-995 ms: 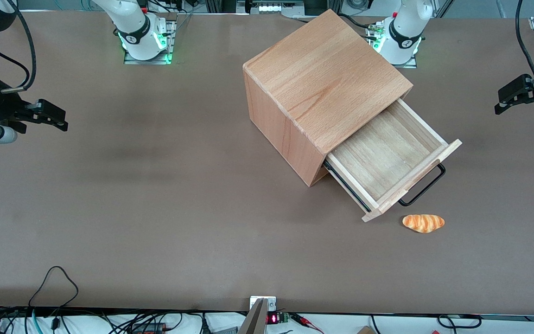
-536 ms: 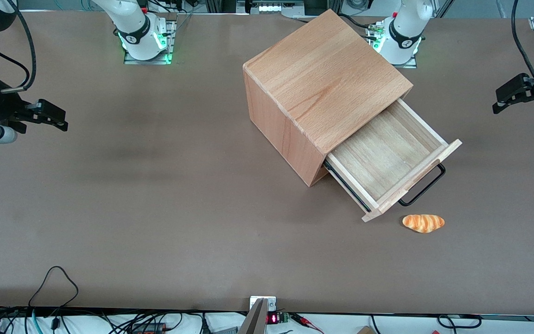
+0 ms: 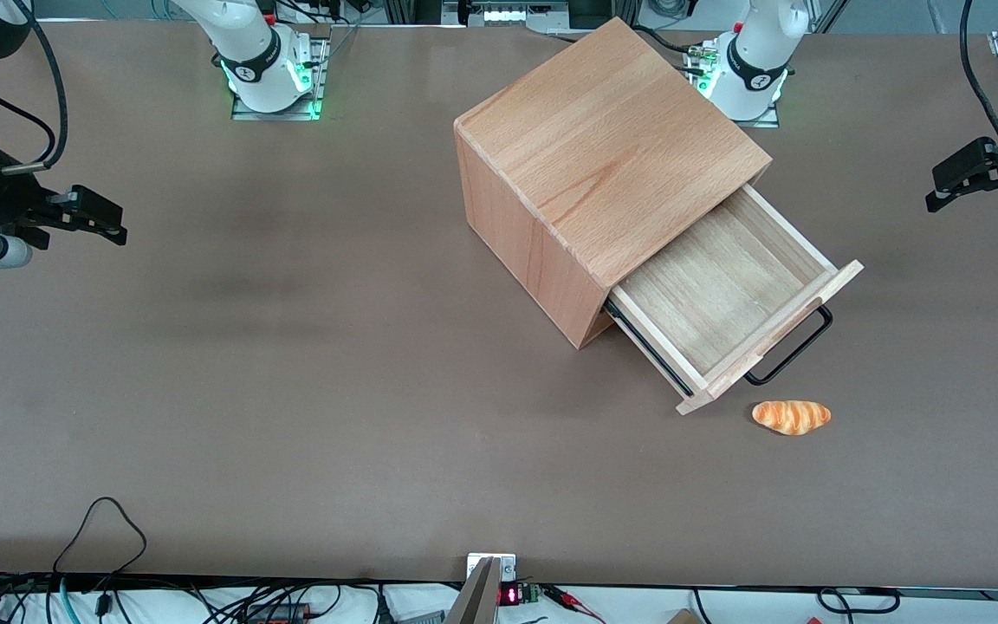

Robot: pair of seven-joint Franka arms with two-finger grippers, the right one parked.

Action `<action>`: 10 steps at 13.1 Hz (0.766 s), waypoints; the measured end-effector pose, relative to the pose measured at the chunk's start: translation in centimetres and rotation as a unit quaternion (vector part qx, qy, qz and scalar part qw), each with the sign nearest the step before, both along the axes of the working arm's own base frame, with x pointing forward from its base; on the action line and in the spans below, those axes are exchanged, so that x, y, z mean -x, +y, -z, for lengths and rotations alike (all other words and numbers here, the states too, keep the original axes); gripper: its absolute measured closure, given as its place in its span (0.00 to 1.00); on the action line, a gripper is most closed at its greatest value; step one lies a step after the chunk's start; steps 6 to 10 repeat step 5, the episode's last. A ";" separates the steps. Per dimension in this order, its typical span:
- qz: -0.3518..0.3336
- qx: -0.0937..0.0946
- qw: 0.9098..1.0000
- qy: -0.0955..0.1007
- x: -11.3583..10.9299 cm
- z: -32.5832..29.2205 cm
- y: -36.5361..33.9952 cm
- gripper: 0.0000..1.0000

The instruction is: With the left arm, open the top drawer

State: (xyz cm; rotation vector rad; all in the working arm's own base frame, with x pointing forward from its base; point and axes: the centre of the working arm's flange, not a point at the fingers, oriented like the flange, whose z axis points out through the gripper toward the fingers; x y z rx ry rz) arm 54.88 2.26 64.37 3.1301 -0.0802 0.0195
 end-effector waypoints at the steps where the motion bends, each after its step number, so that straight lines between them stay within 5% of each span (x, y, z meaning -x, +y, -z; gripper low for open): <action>1: 0.000 0.000 1.000 0.004 0.1 0.1 0.0 0.00; 10: 0.000 0.000 1.000 0.009 0.2 0.2 0.0 0.00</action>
